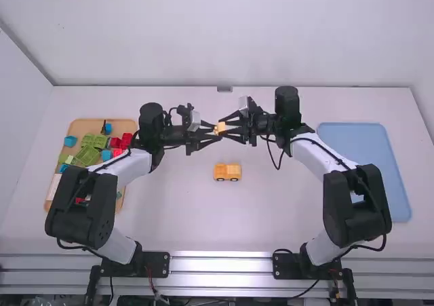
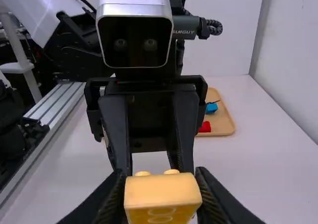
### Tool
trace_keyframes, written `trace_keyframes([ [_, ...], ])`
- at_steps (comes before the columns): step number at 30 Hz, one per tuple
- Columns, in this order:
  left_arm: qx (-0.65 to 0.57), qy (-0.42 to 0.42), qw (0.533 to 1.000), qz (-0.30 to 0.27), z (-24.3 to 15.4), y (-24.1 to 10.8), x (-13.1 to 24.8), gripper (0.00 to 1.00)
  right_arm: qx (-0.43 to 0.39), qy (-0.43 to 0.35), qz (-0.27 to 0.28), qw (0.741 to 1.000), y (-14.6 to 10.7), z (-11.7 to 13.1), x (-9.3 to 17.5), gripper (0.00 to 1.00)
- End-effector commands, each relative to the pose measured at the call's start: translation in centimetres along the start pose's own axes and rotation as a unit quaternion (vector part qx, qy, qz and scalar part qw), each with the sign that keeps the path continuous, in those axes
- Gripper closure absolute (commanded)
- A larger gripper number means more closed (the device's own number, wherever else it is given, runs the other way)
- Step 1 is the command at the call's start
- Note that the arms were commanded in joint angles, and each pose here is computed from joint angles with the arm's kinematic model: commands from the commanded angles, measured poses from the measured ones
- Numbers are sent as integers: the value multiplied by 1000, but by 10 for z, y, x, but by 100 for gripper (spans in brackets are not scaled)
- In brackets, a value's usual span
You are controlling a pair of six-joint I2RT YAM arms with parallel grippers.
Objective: Assemble lego blocks to make yellow taxi
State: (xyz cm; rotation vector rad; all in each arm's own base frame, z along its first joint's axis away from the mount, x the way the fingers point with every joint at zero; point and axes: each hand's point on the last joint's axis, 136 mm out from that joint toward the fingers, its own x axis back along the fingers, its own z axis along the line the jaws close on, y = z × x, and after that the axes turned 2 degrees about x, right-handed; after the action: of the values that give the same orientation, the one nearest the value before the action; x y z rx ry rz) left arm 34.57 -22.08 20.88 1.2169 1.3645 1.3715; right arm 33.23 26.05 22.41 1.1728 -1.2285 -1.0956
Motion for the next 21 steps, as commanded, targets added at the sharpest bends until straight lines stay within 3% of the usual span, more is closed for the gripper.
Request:
trace_keyframes([
  [1,-4,-1,1000,1,0,-2,1,89,-5,11,-2,1000,-3,4,-4,68],
  [5,-4,-1,1000,1,0,-2,1,88,2,20,-2,1000,-3,9,-9,78],
  [7,-3,-2,1000,1,-1,-2,0,81,2,20,-2,1000,-3,9,-10,82],
  [11,0,-2,1000,2,-1,-3,0,40,0,15,1,1000,-4,7,-9,87],
  [12,2,-1,1000,3,0,-4,1,0,-6,2,6,1000,-6,2,-8,87],
  [16,17,11,1000,11,4,-9,2,1,-35,-48,25,998,-13,-16,-2,91],
  [21,59,74,995,42,23,-28,5,1,-40,-57,25,997,-14,-20,3,91],
])
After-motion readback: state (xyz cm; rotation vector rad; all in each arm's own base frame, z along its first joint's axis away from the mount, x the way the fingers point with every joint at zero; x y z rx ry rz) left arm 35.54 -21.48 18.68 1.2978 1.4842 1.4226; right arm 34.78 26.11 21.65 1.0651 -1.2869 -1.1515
